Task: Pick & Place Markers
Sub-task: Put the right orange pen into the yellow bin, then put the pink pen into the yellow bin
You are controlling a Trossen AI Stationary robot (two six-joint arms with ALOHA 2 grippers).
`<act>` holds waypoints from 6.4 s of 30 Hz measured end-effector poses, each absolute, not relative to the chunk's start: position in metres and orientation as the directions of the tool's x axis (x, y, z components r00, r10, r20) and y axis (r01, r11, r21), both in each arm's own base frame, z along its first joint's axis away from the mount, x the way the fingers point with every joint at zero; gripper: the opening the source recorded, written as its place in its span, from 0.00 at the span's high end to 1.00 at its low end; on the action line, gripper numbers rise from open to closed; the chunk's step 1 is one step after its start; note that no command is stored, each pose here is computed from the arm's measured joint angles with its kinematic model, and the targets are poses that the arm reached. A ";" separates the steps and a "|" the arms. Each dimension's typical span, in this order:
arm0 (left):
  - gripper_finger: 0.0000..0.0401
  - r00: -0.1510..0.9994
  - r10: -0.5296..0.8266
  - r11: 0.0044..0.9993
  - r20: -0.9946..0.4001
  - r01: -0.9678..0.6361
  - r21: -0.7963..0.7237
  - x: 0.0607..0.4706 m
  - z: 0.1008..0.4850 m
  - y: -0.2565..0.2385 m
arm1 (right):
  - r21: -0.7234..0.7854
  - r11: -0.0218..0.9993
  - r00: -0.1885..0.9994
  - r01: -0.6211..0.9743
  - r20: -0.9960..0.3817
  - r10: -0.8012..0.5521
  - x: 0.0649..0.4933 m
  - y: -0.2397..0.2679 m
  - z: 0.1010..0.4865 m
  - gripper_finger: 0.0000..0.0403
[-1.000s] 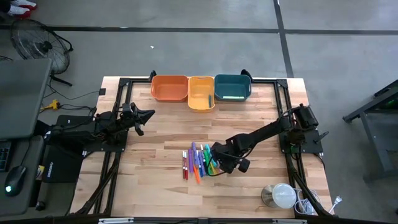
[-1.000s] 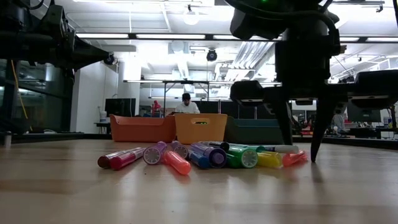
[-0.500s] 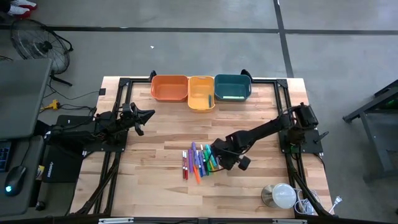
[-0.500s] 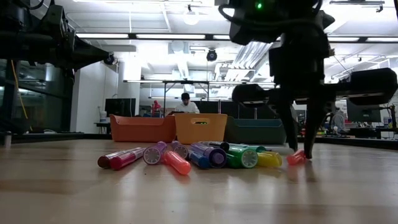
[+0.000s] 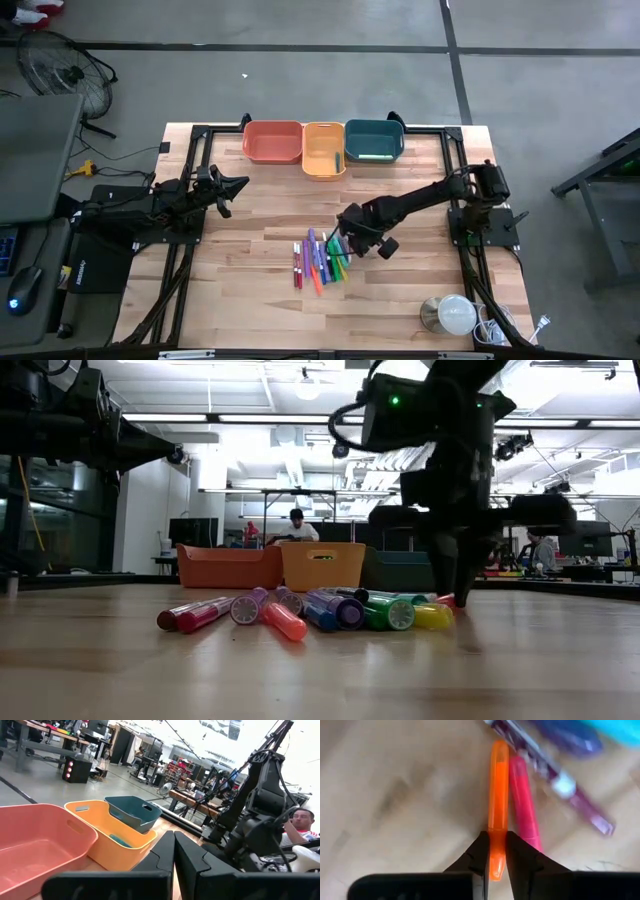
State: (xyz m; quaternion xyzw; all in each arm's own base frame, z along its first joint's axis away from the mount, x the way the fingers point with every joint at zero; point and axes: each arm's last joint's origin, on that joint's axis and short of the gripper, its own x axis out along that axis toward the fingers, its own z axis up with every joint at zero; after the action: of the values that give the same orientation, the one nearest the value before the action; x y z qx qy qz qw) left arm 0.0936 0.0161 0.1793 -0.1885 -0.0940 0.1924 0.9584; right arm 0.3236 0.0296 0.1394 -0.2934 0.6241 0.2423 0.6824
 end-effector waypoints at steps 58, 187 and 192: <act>0.99 0.908 0.404 0.855 0.108 -0.333 -0.397 0.094 0.179 0.016 | -0.440 0.180 0.267 -0.880 -0.771 -0.579 0.408 -0.143 0.212 0.90; 0.99 0.908 0.404 0.855 0.107 -0.333 -0.397 0.094 0.179 0.016 | -0.104 0.671 0.172 -0.734 -0.985 0.035 0.334 0.003 0.145 0.64; 0.99 0.909 0.404 0.855 0.107 -0.333 -0.397 0.094 0.179 0.016 | -0.100 0.670 0.170 -0.735 -0.985 0.038 0.336 0.004 0.140 0.68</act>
State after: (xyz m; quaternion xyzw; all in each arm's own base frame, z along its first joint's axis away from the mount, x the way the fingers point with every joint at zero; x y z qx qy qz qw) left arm 0.0937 0.0161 0.1792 -0.1883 -0.0937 0.1922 0.9586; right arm 0.3359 0.0037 0.1398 -0.2989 0.5829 0.2748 0.7039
